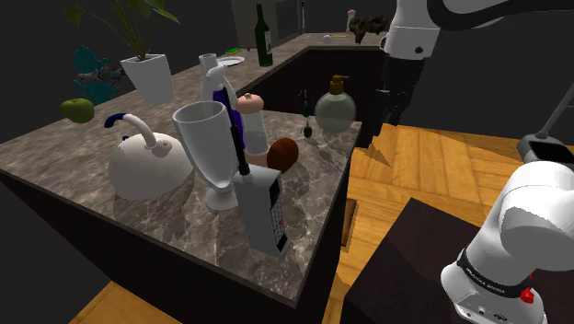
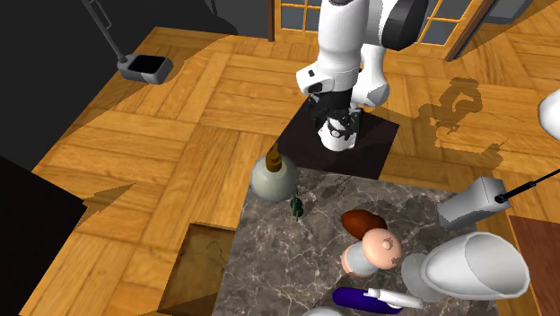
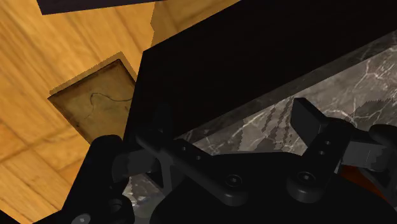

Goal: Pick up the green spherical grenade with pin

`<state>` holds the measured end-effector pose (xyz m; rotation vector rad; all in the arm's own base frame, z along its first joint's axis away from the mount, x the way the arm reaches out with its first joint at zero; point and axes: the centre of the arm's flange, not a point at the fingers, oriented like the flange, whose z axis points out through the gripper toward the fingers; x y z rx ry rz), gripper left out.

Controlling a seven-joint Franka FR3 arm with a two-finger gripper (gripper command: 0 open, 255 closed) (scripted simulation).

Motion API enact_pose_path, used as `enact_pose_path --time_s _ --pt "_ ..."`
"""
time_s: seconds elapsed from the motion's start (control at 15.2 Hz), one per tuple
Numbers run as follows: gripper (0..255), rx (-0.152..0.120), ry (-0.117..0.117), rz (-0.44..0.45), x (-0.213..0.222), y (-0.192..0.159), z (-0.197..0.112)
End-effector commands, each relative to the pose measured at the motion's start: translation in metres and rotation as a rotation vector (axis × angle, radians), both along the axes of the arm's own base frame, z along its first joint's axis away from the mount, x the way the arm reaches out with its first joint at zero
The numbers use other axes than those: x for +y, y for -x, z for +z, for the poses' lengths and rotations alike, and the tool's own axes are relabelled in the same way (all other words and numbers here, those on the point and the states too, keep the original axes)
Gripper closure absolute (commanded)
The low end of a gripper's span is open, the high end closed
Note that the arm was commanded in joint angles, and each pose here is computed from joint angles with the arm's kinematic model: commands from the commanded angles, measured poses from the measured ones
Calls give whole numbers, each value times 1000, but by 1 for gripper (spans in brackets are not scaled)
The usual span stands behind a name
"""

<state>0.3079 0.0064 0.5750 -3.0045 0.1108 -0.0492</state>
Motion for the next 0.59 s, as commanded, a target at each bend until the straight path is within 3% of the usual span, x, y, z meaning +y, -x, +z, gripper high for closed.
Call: enact_pose_path --time_s 0.0,0.53 --pt "0 0 0 0 0 0 0" --pt "0 -66 3 157 -7 -96 24"
